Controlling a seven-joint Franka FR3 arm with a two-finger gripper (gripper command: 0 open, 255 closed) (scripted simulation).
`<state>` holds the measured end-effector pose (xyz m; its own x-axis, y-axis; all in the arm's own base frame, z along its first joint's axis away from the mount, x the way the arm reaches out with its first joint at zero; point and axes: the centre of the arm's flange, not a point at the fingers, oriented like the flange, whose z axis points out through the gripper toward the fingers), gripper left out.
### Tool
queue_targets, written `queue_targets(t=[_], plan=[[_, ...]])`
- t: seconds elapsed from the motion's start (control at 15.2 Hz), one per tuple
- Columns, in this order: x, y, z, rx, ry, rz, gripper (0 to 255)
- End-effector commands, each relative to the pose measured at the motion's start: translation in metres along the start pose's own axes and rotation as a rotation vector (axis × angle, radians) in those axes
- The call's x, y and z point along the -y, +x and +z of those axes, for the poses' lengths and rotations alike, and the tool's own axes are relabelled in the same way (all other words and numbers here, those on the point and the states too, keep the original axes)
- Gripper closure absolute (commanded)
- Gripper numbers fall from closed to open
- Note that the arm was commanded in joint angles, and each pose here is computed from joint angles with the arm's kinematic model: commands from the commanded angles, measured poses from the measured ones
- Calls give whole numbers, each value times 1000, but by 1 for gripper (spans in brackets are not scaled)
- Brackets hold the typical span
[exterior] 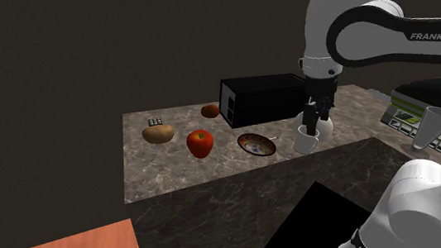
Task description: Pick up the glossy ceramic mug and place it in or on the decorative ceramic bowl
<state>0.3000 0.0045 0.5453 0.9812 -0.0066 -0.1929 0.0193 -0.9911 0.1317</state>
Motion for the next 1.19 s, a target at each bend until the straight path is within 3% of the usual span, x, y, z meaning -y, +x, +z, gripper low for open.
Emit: queue_targets(t=[0.0,1.12], plan=[[0,0,0,0,0,0,0],[-197,57,117,-109,117,-45,0]])
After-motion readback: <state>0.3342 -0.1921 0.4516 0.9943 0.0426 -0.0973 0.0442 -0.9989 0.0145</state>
